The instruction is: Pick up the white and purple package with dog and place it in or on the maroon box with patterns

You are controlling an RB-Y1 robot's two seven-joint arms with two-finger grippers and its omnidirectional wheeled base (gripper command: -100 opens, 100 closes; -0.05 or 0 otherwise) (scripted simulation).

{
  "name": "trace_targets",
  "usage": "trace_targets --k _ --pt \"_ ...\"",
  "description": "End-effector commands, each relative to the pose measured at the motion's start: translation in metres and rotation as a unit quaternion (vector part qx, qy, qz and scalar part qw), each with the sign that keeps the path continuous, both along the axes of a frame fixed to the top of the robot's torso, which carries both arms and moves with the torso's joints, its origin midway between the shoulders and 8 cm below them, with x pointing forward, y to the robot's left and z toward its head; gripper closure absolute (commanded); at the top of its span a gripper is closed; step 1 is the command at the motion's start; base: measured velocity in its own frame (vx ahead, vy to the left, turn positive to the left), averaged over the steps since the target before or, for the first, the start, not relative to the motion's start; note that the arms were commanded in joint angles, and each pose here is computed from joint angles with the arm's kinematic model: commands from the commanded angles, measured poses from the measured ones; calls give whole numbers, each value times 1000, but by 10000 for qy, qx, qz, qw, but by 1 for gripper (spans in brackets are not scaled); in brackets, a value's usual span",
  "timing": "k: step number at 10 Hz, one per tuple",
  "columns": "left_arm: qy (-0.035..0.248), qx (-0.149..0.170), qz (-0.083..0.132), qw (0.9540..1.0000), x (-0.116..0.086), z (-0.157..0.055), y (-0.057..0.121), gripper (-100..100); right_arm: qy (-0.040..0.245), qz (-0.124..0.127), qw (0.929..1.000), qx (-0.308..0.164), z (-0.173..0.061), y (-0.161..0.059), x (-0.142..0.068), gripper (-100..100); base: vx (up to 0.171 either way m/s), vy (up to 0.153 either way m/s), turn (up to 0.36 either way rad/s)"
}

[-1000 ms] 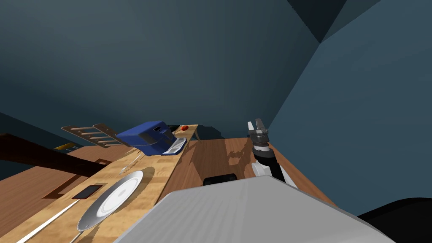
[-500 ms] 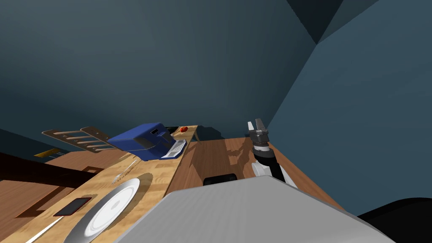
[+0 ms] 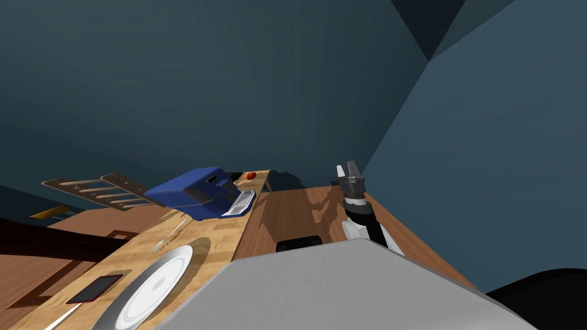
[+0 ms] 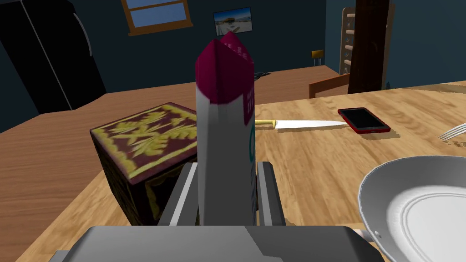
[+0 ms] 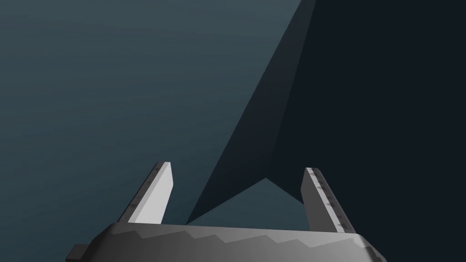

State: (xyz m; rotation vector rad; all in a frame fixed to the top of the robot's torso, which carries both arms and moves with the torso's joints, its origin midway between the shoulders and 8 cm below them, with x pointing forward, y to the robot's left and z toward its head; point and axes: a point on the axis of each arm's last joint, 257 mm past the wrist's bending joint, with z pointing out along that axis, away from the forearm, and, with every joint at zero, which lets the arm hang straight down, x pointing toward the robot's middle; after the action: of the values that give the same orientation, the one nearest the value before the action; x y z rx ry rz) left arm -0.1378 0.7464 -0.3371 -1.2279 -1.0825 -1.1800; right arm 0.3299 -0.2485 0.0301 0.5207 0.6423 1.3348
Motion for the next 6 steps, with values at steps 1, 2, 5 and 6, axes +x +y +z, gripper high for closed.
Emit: trace_targets --k 1,2,5,6 --pt "-80 11 -10 10000 -3 12 15 100 0 0 10000 0 0 0 0 0 -24 152 -30" --pt "-80 11 -10 10000 -3 12 15 100 0 0 10000 0 0 0 0 0 -22 110 -13" --pt "-181 79 -47 9998 -17 48 49 100 0 0 10000 0 0 0 0 0 -72 148 8" --pt "-181 79 -47 9998 -17 48 49 100 0 0 10000 0 0 0 0 0 -75 117 -13"
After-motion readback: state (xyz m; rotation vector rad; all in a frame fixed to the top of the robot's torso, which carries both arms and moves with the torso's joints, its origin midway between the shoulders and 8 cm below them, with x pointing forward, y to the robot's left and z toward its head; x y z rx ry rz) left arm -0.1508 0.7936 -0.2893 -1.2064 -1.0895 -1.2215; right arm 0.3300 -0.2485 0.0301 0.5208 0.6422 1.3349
